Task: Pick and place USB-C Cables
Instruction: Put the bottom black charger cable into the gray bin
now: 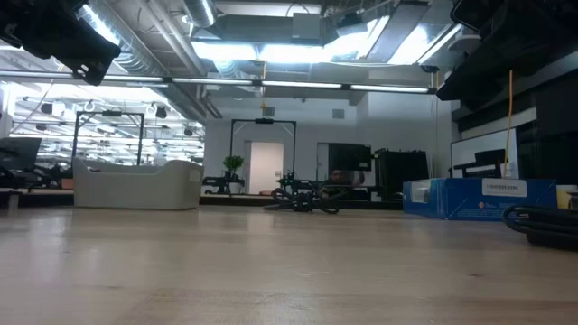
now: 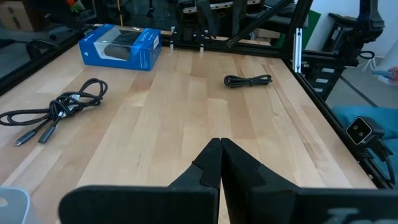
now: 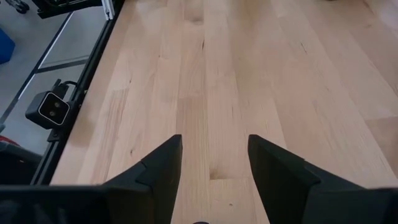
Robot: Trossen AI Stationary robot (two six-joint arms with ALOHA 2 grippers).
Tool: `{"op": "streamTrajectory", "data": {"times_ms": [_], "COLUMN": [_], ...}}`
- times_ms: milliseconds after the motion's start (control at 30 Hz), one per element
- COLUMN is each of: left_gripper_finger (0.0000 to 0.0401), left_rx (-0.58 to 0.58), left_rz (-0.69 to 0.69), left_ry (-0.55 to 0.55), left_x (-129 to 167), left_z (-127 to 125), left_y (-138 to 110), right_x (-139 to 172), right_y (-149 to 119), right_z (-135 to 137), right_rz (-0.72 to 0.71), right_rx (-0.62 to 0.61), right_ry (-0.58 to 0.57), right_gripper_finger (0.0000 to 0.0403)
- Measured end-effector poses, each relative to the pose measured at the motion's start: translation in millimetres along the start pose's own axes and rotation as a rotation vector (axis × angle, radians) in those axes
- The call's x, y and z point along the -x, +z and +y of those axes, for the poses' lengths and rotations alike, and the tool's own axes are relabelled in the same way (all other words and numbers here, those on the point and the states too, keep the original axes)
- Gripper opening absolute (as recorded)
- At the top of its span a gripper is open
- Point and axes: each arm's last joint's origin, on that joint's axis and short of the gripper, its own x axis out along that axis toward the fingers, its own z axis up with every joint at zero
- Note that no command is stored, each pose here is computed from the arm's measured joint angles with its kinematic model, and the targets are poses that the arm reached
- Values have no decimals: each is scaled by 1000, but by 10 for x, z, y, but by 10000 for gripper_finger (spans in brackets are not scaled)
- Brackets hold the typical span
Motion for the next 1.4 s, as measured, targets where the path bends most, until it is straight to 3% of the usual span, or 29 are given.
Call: {"op": "streamTrajectory", "data": {"times_ms": [333,533,867,1167,1400], "left_gripper_finger": [0,0,0,0,0], "left_rx": [0,0,0,0,0], "left_rz": [0,0,0,0,0], "left_ry": [0,0,0,0,0], "left_x": [0,0,0,0,0], "left_z": [0,0,0,0,0], "left_y": [0,0,0,0,0], "right_x": [-1,9,-184,-448,-466], "right_y": [8,82,178,279,515], "right_z": [-4,-120,-279,-433,-512], "right_rz": [-15,-189,-240,-323,-537], "right_rx": [-9,-82,-58,-110,-45], "right_ry": [-17,-343,-436,-381,-309], "right_gripper_finger": [188,188,188,188,188]}}
